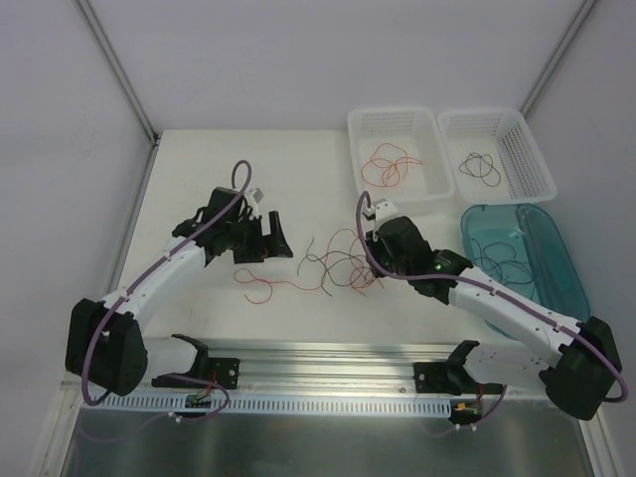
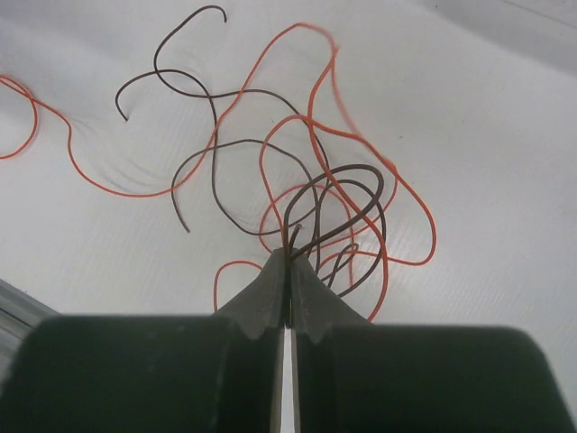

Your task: Untangle the cables

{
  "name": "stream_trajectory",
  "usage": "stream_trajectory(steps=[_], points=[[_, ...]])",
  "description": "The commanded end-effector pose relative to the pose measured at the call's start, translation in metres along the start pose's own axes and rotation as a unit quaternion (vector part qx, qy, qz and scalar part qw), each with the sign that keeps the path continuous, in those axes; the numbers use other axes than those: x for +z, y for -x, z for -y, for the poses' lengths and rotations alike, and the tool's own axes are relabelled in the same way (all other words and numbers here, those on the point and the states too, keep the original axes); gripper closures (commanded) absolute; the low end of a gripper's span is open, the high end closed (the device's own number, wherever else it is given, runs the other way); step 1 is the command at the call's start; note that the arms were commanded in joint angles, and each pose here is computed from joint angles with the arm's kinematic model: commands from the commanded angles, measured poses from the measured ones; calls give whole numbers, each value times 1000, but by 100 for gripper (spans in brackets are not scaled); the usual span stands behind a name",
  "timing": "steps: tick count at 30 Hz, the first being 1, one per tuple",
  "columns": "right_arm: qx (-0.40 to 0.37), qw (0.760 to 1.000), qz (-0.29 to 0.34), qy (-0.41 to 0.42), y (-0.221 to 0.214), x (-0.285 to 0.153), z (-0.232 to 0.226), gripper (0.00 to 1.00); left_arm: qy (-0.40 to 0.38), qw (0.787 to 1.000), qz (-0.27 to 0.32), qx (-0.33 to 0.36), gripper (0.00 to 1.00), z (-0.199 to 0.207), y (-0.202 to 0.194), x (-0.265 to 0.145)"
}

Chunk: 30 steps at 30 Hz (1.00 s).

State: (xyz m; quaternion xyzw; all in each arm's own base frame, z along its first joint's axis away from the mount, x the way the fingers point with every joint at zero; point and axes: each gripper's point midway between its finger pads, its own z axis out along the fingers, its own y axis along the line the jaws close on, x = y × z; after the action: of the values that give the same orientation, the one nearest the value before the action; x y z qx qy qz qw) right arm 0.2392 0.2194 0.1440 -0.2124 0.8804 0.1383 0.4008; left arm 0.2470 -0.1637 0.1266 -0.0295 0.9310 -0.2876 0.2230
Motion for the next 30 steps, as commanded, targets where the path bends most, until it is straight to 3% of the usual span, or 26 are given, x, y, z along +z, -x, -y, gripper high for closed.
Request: stream_trajectory(steps=[1,9,11,16,18,21,22,23,26,30], points=[[-17,1000,-4,-9,-8,-6,6,99,-21,999,36,24,9,43,31,18],[-10,1000,5,17,-10,-12,-6,99,36,999,-2,30,29,45,52,94],[-10,1000,5,19,-12,-14,-7,99,46,998,-25,34,35,44,43,113],[-10,1000,8,17,-13,-16,-6,99,69,995,-51,41,53,39,28,141],[-10,1000,9,17,-14,-16,-6,99,75,995,-57,44,67,38,24,148],[-12,1000,8,10,-15,-17,-3,99,79,994,-56,49,82,38,23,149],[-12,1000,8,6,-15,-18,-1,99,85,994,-50,52,94,35,26,148],[-14,1000,7,-3,-16,-18,2,99,93,993,-43,57,97,32,28,146],[-17,999,2,-33,-21,-20,14,99,133,988,-9,77,100,19,41,130],[-20,996,-15,-81,-35,-22,35,99,222,969,74,78,100,-13,83,71]])
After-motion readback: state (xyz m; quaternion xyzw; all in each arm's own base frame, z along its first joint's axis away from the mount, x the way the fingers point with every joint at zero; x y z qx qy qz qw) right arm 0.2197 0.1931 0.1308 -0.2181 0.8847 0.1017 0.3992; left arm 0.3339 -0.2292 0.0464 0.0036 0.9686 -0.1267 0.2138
